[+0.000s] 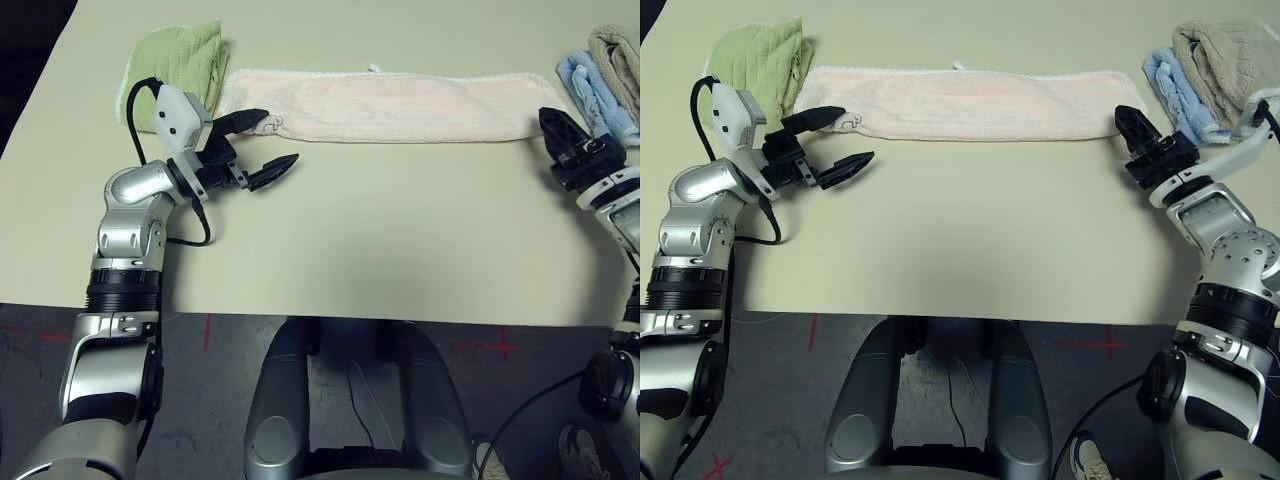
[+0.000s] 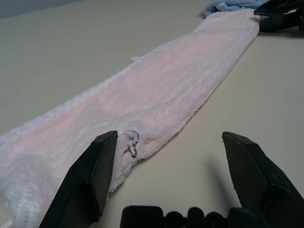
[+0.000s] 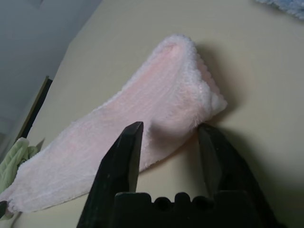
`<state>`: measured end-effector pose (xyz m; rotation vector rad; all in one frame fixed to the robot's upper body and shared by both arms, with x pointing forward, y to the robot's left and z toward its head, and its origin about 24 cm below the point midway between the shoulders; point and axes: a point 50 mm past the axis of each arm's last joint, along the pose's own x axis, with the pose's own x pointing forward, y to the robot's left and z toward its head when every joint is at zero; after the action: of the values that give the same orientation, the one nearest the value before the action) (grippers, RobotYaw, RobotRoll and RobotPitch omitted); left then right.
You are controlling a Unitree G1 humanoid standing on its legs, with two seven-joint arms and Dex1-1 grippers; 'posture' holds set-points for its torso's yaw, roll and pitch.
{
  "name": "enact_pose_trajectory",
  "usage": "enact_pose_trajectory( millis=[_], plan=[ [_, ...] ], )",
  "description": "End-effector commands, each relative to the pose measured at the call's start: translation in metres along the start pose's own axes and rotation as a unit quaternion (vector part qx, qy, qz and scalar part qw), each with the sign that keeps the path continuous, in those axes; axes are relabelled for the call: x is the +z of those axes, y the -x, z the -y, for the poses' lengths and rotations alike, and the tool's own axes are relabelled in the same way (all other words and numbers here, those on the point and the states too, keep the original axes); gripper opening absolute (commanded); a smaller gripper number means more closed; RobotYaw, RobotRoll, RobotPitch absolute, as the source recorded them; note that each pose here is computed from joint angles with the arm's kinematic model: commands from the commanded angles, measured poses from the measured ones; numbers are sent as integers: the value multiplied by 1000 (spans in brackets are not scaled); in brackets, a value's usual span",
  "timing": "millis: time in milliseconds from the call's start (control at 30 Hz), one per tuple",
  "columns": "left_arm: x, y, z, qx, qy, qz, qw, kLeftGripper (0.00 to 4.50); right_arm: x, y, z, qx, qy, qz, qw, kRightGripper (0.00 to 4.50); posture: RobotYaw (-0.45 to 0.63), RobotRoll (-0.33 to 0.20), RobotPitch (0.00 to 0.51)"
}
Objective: Fold the towel and set it aside.
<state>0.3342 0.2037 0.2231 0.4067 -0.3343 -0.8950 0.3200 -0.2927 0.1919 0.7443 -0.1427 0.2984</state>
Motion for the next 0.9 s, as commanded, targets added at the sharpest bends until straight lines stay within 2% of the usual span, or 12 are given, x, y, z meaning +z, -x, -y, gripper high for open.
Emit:
enact_pose_trajectory(
  millis=[33, 167, 867, 900],
  plan=[
    [-3, 1, 4, -11, 3, -7, 1000, 4500, -1, 6, 5, -13, -4, 0, 1000, 1426, -7, 0, 404],
    [-4, 0, 4, -12, 4, -7, 1000, 4500, -1, 7, 4, -11, -4, 2, 1000, 18, -9, 0, 402],
    [-3, 0, 4, -15, 7, -10, 1000, 4500, 8, 20, 8, -24, 5, 1, 1000, 18, -18, 0, 398],
    [-3, 0, 4, -15, 7, -11, 1000, 4500, 8, 20, 8, -25, 5, 1, 1000, 520, -18, 0, 398]
  ],
)
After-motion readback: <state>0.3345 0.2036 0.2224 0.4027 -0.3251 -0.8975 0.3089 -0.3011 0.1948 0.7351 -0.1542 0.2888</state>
